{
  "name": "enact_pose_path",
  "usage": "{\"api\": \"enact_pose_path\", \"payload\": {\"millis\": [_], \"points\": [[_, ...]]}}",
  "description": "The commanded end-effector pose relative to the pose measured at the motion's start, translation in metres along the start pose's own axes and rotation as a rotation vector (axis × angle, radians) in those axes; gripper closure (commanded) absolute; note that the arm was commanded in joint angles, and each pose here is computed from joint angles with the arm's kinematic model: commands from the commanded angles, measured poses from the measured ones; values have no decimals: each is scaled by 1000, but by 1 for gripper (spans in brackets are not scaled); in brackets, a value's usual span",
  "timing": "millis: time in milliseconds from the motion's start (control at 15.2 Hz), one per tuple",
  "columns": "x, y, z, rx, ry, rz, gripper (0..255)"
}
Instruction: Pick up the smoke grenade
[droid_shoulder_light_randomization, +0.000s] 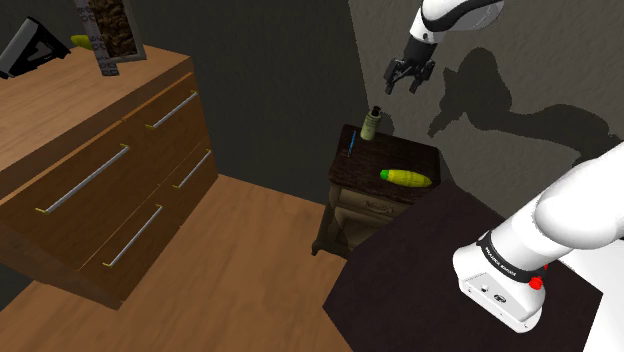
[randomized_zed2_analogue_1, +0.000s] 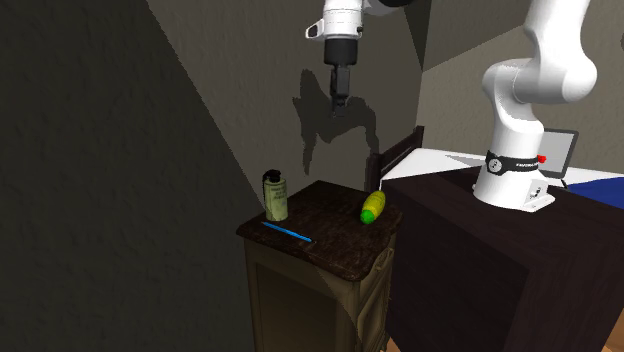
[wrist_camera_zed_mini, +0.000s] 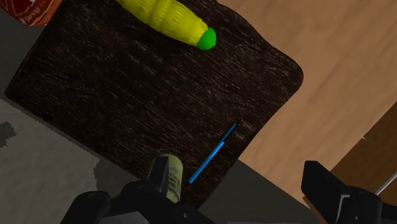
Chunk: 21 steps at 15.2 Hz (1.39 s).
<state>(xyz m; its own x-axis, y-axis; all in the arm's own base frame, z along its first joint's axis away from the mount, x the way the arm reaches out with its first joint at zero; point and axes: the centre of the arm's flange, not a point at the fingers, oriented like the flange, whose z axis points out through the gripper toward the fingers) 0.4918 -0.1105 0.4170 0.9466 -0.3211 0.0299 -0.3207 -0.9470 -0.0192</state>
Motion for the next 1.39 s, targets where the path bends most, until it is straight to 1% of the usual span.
{"api": "enact_pose_path", "payload": {"millis": [0,1056,1320], "points": [[17,8,17,-4,1,15,0],[149,70,166,-26,0,132,0],[149,70,188,-26,0,132,0]]}}
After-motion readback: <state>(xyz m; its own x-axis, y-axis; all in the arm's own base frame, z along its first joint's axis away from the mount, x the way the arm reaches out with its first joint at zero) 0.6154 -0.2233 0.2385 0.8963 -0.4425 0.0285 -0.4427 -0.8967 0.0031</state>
